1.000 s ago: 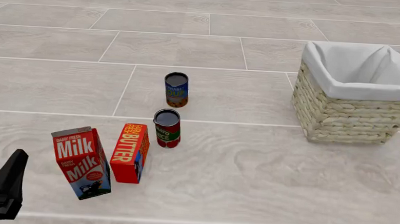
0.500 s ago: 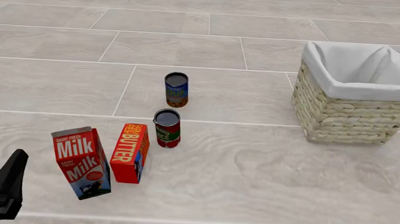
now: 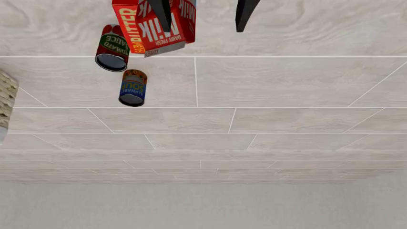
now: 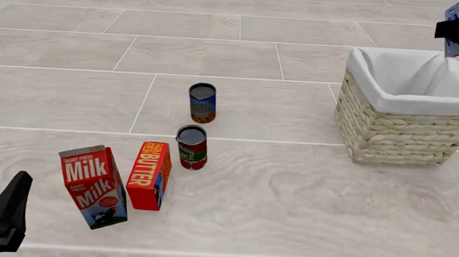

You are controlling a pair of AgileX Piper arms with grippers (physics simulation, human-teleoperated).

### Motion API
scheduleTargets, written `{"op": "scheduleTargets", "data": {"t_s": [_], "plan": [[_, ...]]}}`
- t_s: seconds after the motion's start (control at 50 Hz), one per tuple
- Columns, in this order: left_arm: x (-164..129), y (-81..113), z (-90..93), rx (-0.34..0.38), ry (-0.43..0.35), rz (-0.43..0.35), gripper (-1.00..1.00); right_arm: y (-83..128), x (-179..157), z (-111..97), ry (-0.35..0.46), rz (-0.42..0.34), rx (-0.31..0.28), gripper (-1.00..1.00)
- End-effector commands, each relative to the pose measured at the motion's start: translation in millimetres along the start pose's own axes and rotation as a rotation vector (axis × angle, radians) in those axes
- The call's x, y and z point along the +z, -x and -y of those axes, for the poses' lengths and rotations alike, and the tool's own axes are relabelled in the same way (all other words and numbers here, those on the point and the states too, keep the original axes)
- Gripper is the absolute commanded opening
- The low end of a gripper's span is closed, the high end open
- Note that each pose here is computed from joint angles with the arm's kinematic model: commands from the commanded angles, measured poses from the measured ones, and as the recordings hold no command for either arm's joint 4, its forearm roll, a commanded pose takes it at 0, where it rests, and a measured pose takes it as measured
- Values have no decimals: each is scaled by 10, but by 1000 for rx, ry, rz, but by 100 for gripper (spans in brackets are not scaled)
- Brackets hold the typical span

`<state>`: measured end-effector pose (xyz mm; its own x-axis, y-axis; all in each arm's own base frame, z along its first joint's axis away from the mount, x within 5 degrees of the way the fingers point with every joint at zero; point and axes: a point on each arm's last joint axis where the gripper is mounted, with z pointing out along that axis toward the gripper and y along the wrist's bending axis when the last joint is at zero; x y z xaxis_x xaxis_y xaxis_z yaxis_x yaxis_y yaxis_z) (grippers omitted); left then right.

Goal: Pick the cream cheese and place it in the basket.

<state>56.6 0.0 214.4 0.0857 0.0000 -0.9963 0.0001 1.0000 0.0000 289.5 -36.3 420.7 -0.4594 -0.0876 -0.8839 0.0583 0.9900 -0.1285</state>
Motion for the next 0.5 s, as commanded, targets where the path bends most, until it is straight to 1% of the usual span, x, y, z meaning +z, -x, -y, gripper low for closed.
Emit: {"op": "scheduleTargets", "data": {"t_s": [0.02,0.04,0.08,0.12,0.22,0.36,0.46,0.5], "plan": [[0,0,0,0,0,0,100,93,315,92,-8,-82,-24,-100],[0,0,0,0,0,0,100,65,378,102,-6,-107,-42,-100],[0,0,0,0,0,0,100,34,433,60,8,-134,-44,-100],[0,0,0,0,0,0,100,-3,526,119,0,-164,-65,-100],[0,0,0,0,0,0,100,29,567,171,-9,-172,-69,-100],[0,0,0,0,0,0,100,-26,690,208,-10,-205,-76,-100],[0,0,0,0,0,0,100,-65,785,229,-9,-223,-94,-100],[0,0,0,0,0,0,100,-107,845,229,-3,-241,-114,-100]]}}
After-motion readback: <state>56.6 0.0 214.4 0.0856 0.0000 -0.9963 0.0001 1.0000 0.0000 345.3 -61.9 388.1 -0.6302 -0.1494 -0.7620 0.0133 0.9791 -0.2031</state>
